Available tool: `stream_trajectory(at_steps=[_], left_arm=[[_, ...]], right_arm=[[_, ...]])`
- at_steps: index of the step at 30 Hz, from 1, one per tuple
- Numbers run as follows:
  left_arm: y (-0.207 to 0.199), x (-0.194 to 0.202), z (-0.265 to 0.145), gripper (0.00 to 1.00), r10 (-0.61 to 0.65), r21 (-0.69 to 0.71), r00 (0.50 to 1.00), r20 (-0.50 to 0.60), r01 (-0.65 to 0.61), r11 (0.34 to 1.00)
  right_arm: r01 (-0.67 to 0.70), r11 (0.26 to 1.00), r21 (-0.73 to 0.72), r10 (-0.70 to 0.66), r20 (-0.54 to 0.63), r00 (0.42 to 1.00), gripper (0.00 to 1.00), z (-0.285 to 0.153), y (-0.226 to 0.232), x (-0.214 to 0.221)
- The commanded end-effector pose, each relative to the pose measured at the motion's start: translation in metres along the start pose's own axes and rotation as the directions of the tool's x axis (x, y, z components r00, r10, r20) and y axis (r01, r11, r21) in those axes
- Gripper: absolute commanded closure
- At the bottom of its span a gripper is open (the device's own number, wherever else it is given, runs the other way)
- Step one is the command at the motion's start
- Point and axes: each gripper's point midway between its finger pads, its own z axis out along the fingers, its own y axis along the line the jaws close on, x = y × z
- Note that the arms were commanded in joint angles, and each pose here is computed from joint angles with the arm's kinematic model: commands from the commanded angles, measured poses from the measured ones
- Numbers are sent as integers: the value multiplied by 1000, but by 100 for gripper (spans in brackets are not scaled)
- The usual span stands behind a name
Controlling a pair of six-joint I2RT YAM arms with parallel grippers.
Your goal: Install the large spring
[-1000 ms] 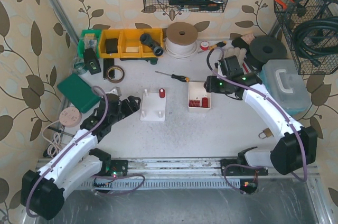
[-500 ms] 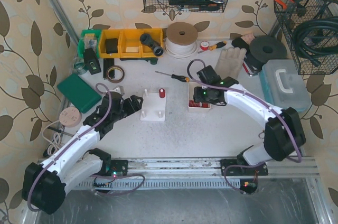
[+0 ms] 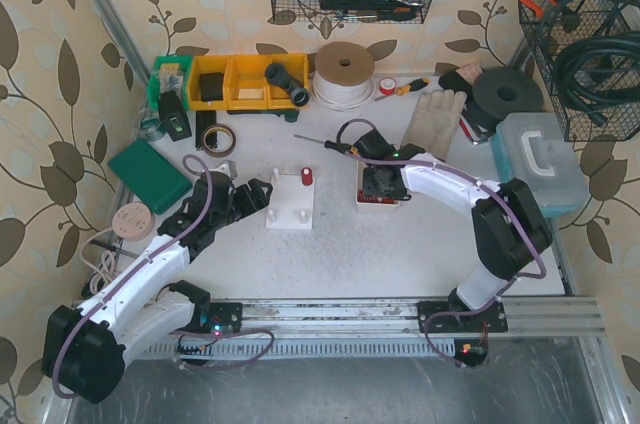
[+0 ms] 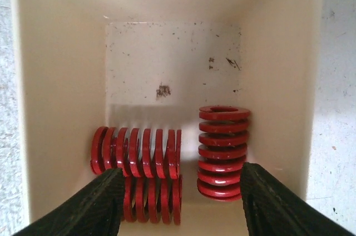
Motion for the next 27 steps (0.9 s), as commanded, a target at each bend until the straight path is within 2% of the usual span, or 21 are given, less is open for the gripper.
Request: stream_trajectory(at_steps=[1,12,21,27], left_arm=[[-13,-14,-4,15,15,37,999,31,-16,999],[-11,-14,-3,15,9,24,999,32,-10,1000],[-10,-14,-1,15,7,12,1000,25,-7,1000],[-9,-14,-1,15,5,8,1000,24,-5,1000]], right_arm=[[-12,994,111,9,25,1000,42,6,-4,-4],[-85,979,184,79,43,996,43,28,-5,-8],[-138,984,116,141,-14,990,44,49,13,-2],[-81,995,59,82,-17,996,45,44,28,-8]])
